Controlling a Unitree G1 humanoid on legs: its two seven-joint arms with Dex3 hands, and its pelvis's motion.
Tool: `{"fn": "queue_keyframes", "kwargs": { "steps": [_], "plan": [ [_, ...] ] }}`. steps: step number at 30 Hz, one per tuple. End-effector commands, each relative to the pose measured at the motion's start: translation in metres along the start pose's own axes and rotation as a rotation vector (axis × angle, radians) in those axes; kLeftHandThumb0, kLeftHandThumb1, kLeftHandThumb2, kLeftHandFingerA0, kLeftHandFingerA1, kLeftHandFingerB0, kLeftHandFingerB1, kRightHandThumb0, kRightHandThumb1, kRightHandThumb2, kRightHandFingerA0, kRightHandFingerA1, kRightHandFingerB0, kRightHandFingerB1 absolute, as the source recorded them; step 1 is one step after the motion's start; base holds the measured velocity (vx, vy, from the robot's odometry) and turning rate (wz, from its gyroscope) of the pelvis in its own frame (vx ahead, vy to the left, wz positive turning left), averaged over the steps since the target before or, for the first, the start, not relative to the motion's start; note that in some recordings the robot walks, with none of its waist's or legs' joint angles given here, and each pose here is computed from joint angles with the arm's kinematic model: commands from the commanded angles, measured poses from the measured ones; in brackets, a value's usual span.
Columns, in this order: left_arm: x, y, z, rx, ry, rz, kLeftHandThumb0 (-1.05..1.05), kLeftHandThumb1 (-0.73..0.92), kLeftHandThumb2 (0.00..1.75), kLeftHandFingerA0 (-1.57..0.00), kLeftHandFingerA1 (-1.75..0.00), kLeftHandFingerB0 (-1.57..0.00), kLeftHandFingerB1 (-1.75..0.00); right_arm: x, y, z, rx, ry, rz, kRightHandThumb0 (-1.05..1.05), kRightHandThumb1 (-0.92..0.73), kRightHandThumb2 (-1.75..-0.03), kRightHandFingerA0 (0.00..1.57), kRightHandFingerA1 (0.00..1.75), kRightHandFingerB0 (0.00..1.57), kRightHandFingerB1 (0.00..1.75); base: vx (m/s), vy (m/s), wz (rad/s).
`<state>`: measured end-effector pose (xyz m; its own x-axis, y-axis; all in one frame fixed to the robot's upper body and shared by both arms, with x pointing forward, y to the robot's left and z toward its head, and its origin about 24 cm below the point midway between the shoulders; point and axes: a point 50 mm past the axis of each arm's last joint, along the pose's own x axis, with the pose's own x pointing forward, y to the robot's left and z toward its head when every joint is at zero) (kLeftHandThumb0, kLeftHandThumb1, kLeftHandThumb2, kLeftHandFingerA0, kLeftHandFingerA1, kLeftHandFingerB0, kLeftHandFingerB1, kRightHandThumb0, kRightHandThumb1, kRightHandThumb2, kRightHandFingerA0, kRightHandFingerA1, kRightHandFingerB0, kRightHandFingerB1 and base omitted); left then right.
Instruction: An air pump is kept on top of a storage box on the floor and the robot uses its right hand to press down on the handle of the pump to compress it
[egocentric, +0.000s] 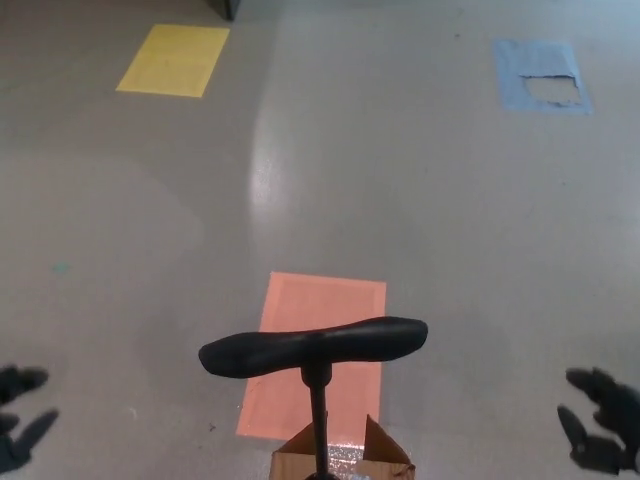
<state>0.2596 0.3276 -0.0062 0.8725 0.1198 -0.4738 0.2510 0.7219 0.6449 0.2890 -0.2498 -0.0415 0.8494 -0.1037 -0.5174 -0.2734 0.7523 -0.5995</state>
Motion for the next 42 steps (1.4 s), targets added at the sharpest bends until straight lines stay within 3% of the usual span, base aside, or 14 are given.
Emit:
{"fn": "queue_keyframes", "kwargs": {
  "steps": [1, 3, 4, 10, 11, 21, 22, 26, 28, 29, 32, 35, 41, 42],
  "plan": [
    [-0.003, 0.003, 0.000, 0.056, -0.047, -0.056, -0.59, 0.88, 0.66, -0.26, -0.34, -0.17, -0.28, -0.003, -0.008, 0.002, 0.019, -0.089, -0.081, -0.64, -0.77, -1.05, 0.05, 0.37, 0.04, 0.31, 0.00, 0.000, 0.00],
    [-0.003, 0.004, -0.001, 0.045, -0.042, -0.060, -0.60, 0.88, 0.66, -0.25, -0.34, -0.16, -0.28, -0.007, -0.014, 0.012, 0.093, -0.193, -0.182, -0.56, -0.92, -0.68, 0.14, 0.28, 0.11, 0.26, 0.00, 0.000, 0.00],
    [-0.003, 0.004, -0.001, 0.050, -0.042, -0.060, -0.58, 0.88, 0.66, -0.26, -0.34, -0.17, -0.28, -0.014, -0.021, 0.022, 0.139, -0.289, -0.257, -0.31, -0.64, -1.14, 0.00, 0.47, 0.00, 0.46, 0.00, 0.000, 0.00],
    [-0.005, 0.006, -0.006, 0.046, -0.036, -0.056, -0.60, 0.88, 0.66, -0.26, -0.34, -0.16, -0.28, -0.059, -0.053, 0.068, 0.222, -0.629, -0.456, -0.32, -0.61, -1.13, 0.00, 0.48, 0.00, 0.46, 0.00, 0.000, 0.00],
    [-0.005, 0.006, -0.005, 0.045, -0.039, -0.055, -0.59, 0.89, 0.66, -0.26, -0.34, -0.17, -0.28, -0.074, -0.062, 0.080, 0.224, -0.710, -0.487, -0.76, -0.75, -1.04, 0.04, 0.39, 0.09, 0.35, 0.00, 0.000, 0.00],
    [-0.004, 0.011, -0.004, 0.043, -0.030, -0.048, -0.60, 0.89, 0.66, -0.26, -0.34, -0.16, -0.28, -0.204, -0.102, 0.177, 0.239, -1.443, -0.679, -0.34, -0.56, -1.11, 0.00, 0.48, 0.00, 0.47, 0.00, 0.000, 0.00],
    [-0.004, 0.011, -0.004, 0.042, -0.031, -0.047, -0.59, 0.89, 0.66, -0.26, -0.34, -0.16, -0.28, -0.208, -0.102, 0.181, 0.233, -1.467, -0.677, -0.69, -0.91, -0.67, 0.22, 0.31, 0.17, 0.28, 0.00, 0.000, 0.00],
    [-0.004, 0.013, -0.005, 0.035, -0.025, -0.041, -0.59, 0.89, 0.66, -0.24, -0.34, -0.15, -0.28, -0.237, -0.093, 0.210, 0.167, -1.590, -0.599, -0.75, -0.92, -0.68, 0.21, 0.30, 0.16, 0.27, 0.00, 0.000, 0.00],
    [-0.004, 0.015, -0.005, 0.035, -0.018, -0.027, -0.32, 0.61, 1.12, -0.01, -0.47, 0.00, -0.47, -0.253, -0.080, 0.226, 0.071, -1.644, -0.546, -0.36, -0.50, -1.09, 0.00, 0.48, 0.00, 0.48, 0.00, 0.000, 0.00],
    [-0.004, 0.015, -0.006, 0.035, -0.017, -0.025, -0.32, 0.62, 1.13, 0.00, -0.48, 0.00, -0.47, -0.256, -0.077, 0.229, 0.060, -1.657, -0.528, -0.83, -0.74, -1.09, 0.15, 0.46, 0.02, 0.38, 0.00, 0.000, 0.00],
    [-0.004, 0.016, -0.008, 0.039, -0.003, -0.013, -0.32, 0.62, 1.13, 0.00, -0.49, 0.00, -0.47, -0.268, -0.066, 0.241, 0.032, -1.737, -0.419, -0.80, -0.90, -0.68, 0.09, 0.25, 0.10, 0.24, 0.00, 0.000, 0.00],
    [-0.004, 0.018, -0.011, 0.042, 0.019, -0.009, -0.66, 0.69, 0.99, -0.07, -0.43, -0.01, -0.38, -0.276, -0.056, 0.251, 0.011, -1.802, -0.366, -0.78, -0.73, -1.09, 0.07, 0.28, 0.07, 0.28, 0.00, 0.000, 0.00],
    [-0.004, 0.020, -0.011, 0.019, 0.016, -0.024, -0.69, 0.70, 1.00, 0.00, -0.37, -0.11, -0.33, -0.293, -0.041, 0.258, -0.017, -1.869, -0.304, -0.81, -0.82, -1.16, 0.00, 0.16, 0.04, 0.20, 0.00, 0.000, 0.00],
    [-0.005, 0.019, -0.011, 0.022, 0.015, -0.027, -0.62, 0.88, 0.68, -0.10, -0.26, -0.10, -0.21, -0.294, -0.040, 0.258, -0.049, -1.861, -0.292, -0.82, -0.85, -1.17, 0.00, 0.13, 0.00, 0.15, 0.00, 0.000, 0.00]
  ]
}}
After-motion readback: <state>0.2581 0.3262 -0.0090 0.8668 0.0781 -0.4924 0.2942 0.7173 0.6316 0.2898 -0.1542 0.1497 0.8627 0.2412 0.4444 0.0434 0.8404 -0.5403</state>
